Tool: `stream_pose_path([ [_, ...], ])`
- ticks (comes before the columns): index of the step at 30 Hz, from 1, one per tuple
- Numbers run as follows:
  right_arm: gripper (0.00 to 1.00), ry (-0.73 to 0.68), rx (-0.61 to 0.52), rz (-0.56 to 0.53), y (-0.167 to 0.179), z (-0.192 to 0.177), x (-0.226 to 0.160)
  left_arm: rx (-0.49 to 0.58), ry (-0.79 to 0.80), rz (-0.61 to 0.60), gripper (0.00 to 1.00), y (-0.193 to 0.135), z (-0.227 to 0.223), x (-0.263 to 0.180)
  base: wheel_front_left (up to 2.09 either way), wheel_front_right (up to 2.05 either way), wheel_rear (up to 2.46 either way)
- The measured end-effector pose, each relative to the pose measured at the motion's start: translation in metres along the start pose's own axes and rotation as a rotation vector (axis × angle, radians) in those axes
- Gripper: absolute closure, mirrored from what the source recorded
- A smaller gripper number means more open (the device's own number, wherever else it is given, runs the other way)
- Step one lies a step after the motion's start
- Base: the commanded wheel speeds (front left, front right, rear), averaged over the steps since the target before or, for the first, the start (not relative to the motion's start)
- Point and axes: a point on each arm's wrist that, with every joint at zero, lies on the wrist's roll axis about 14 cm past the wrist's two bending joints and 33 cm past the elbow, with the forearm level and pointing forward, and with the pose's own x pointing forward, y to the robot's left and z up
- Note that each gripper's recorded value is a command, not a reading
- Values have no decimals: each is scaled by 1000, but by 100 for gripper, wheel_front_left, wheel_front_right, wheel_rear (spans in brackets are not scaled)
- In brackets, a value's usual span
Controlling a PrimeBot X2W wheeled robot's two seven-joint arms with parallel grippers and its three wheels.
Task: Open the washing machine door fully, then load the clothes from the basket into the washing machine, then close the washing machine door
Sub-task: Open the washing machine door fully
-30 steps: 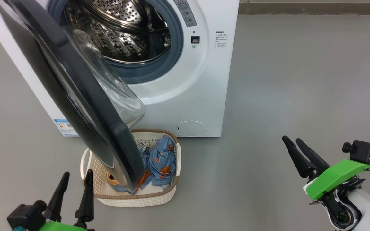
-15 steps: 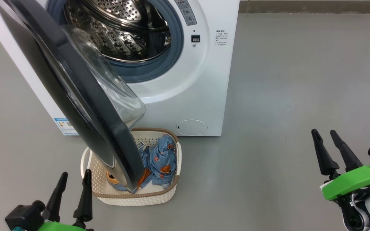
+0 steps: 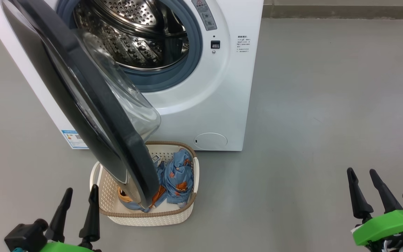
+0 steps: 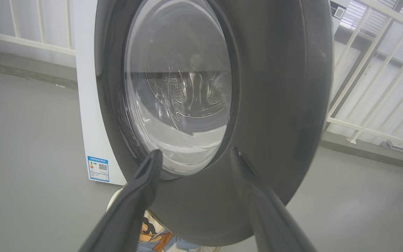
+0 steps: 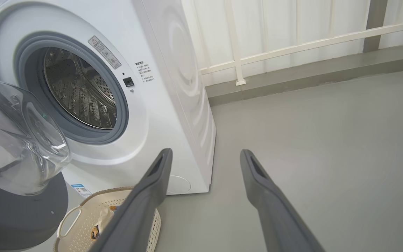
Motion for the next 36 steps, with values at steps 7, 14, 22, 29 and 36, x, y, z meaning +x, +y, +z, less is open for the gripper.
stream_pose_path([
  [7,0,16,-13,-40,-12,-6,-5,-2,2,14,0,4,-1,1,0,0,0],
  [14,0,8,-20,-50,-14,-5,-6,-32,-14,31,100,5,1,2,0,0,0],
  [22,0,-11,-20,-64,-17,0,-6,-37,-242,61,100,13,71,12,0,0,0],
  [29,0,-5,-41,-68,-18,-3,-6,-18,-465,-130,100,-52,141,15,0,0,0],
  [36,0,-2,-41,-79,-21,-5,-4,-71,-388,-416,100,-148,136,10,0,0,0],
])
